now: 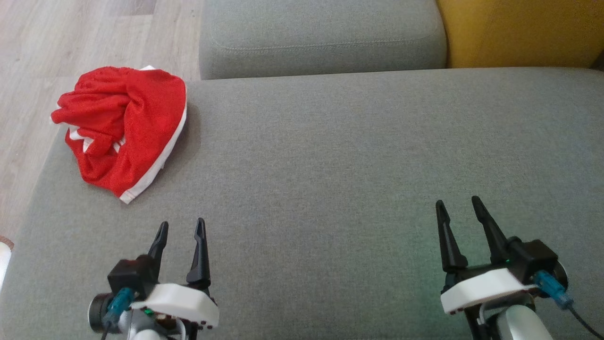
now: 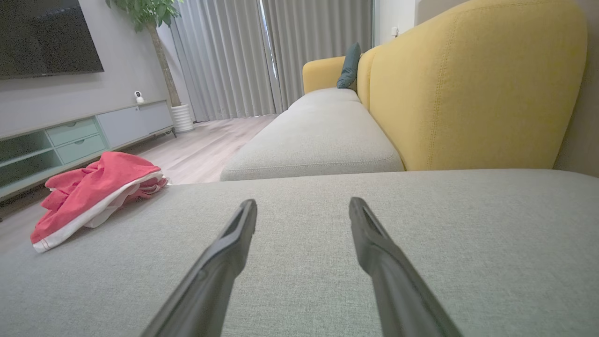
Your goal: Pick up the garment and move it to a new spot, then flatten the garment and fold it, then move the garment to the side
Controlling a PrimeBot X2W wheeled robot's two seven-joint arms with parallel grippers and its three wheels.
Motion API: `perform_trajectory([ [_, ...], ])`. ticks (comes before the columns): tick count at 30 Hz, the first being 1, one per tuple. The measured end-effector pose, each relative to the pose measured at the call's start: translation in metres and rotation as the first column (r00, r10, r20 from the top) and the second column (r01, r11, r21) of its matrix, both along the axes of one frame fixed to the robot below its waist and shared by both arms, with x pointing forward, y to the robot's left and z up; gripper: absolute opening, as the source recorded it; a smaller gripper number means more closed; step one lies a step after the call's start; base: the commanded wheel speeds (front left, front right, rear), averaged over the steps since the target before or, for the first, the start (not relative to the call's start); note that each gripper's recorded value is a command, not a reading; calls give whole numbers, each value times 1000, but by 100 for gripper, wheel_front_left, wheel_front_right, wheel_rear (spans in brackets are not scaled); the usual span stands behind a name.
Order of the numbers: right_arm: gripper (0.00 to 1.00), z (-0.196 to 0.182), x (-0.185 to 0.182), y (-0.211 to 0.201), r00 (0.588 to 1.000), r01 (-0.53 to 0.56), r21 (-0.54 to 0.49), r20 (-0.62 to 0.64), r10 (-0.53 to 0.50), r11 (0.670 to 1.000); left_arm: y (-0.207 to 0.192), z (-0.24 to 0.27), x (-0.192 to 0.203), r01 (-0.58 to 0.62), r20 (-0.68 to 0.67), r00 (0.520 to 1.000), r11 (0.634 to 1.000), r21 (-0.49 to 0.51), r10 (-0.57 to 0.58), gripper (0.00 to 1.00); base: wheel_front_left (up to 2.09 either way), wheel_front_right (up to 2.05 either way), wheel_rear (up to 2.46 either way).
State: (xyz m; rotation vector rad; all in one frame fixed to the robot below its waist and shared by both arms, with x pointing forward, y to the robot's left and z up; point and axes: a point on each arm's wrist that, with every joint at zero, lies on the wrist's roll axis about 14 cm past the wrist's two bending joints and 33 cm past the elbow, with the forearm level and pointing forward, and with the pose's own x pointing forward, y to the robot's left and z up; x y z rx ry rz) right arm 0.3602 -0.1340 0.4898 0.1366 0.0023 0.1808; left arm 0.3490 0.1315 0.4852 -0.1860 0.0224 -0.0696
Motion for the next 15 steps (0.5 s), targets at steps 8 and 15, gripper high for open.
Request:
perform_trajectory([
  [8,100,1,-1,4,999,-21,-92,26,23,996,-3,3,0,10,32,999,996,87,-12,100,0,0,0],
  [15,100,0,-1,4,999,-25,-125,33,30,992,-8,3,-1,25,41,999,992,123,-30,100,0,0,0],
])
